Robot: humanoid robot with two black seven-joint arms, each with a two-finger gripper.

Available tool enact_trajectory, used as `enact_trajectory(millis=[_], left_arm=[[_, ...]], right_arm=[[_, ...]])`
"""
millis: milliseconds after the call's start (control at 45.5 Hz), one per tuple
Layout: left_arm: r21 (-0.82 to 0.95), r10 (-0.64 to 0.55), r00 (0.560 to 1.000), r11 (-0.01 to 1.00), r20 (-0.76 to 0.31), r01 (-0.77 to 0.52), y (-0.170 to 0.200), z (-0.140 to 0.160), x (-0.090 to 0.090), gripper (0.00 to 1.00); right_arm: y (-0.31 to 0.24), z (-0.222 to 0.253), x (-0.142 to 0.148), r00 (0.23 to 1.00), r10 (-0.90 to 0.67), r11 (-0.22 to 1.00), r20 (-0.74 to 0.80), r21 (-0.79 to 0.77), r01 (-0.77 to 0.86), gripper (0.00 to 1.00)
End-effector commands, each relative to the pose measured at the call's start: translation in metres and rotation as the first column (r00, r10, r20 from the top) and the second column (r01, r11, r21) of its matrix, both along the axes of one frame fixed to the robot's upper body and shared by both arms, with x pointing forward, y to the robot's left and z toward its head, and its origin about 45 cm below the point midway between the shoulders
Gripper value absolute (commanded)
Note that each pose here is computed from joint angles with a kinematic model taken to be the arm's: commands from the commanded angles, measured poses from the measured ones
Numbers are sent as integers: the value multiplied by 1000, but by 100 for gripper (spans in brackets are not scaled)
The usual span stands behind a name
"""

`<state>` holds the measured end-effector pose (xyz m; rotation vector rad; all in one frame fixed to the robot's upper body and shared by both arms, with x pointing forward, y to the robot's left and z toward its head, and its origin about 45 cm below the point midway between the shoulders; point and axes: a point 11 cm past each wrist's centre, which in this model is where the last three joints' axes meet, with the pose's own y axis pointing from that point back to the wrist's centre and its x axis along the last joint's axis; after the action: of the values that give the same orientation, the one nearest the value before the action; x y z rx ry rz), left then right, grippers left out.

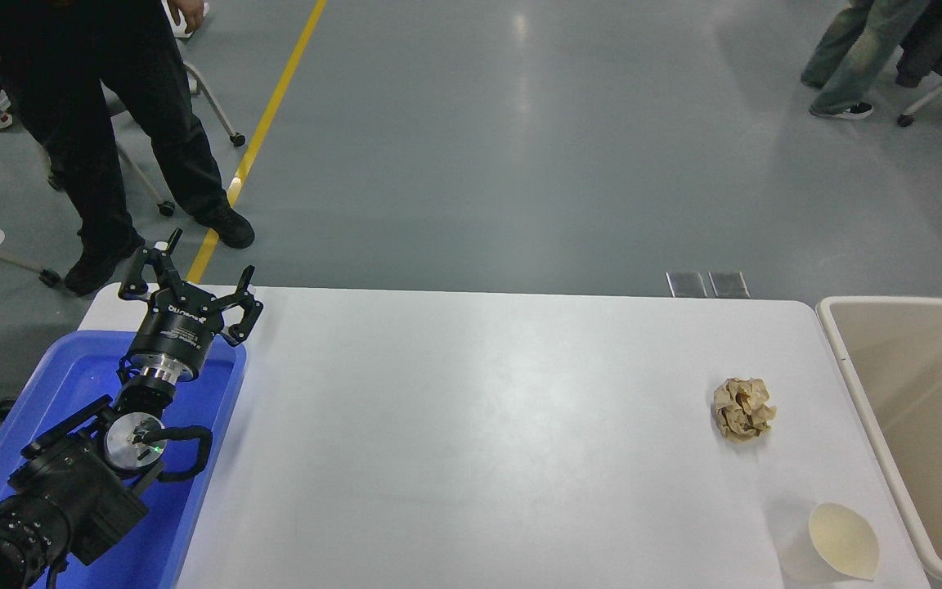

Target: Dispose of the paper cup in the dustbin

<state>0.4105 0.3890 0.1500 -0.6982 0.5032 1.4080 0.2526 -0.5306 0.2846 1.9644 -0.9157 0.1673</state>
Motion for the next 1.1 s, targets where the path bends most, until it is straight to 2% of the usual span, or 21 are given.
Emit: enact_trajectory(millis=[0, 176, 462, 1077], left_arm=[[-1, -2, 1000, 1000, 1, 2, 0, 0, 0, 100], [-2, -4, 1000, 1000, 3, 4, 0, 0, 0, 100], [-2, -4, 1000, 1000, 3, 4, 0, 0, 0, 100], [-2, -3, 1000, 1000, 2, 3, 0, 0, 0, 100]], right_arm=[[30, -10, -17, 955, 275, 933, -115, -210, -294, 100], [37, -23, -28, 885, 404, 826, -233, -324, -462, 100], [43, -49, -28, 836, 438, 763, -330, -355, -540, 100], [84, -72, 14, 800, 512, 730, -313, -332, -597, 100]])
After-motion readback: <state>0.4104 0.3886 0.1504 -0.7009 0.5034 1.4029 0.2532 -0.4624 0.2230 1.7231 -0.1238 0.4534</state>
